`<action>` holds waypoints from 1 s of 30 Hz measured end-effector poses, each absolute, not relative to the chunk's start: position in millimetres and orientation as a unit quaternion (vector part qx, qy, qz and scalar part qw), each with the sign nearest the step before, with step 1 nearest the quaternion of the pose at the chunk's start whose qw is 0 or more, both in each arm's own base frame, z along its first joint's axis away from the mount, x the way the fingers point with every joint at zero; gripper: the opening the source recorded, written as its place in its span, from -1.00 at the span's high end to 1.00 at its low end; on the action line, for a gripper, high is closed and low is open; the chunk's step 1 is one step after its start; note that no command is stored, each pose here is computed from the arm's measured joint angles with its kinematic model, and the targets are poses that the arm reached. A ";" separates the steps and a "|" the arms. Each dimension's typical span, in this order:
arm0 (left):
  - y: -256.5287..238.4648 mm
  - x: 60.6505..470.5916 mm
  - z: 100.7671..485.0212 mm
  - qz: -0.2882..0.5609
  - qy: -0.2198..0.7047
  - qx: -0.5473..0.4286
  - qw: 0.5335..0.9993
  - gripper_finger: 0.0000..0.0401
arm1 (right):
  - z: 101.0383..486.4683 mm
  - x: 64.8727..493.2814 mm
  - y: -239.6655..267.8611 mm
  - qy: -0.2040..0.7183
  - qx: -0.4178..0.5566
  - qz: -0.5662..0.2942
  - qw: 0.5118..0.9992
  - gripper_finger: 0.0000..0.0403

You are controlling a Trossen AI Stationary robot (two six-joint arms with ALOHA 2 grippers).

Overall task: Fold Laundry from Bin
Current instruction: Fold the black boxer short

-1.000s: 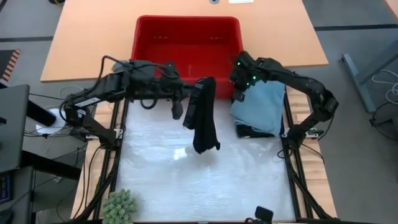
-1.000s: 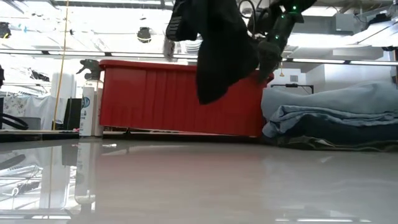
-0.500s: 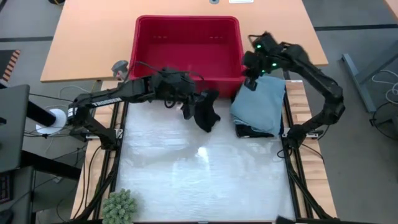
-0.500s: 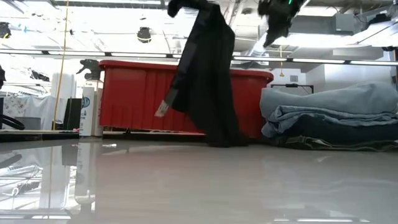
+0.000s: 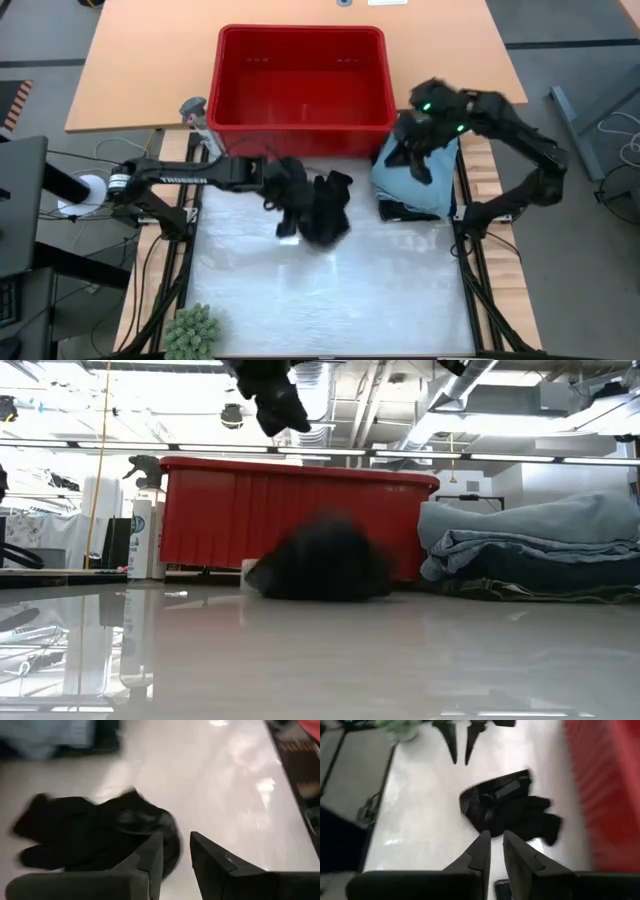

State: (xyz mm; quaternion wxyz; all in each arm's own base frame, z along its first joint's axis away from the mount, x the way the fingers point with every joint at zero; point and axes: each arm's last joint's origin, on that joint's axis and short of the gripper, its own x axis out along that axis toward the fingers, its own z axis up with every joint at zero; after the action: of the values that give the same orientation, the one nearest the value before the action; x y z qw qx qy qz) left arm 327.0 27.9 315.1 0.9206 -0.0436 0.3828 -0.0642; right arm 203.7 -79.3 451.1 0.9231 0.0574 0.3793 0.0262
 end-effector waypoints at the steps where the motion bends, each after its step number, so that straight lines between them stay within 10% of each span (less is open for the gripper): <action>1: 20.5 326.8 310.8 -0.084 0.388 -0.034 0.917 0.56 | 447.9 209.9 -74.2 0.386 0.056 0.040 0.920 0.59; 30: 6.9 277.8 239.6 0.011 0.391 0.064 0.918 0.31 | 217.5 359.0 2.2 0.496 -0.096 0.230 0.832 0.11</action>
State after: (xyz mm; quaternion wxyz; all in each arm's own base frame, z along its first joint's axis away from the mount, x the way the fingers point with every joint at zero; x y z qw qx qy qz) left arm 277.8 6.9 239.6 0.9182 0.0636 0.3909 0.0108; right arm 359.0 2.2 217.5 0.8317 -0.0962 0.4960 0.2304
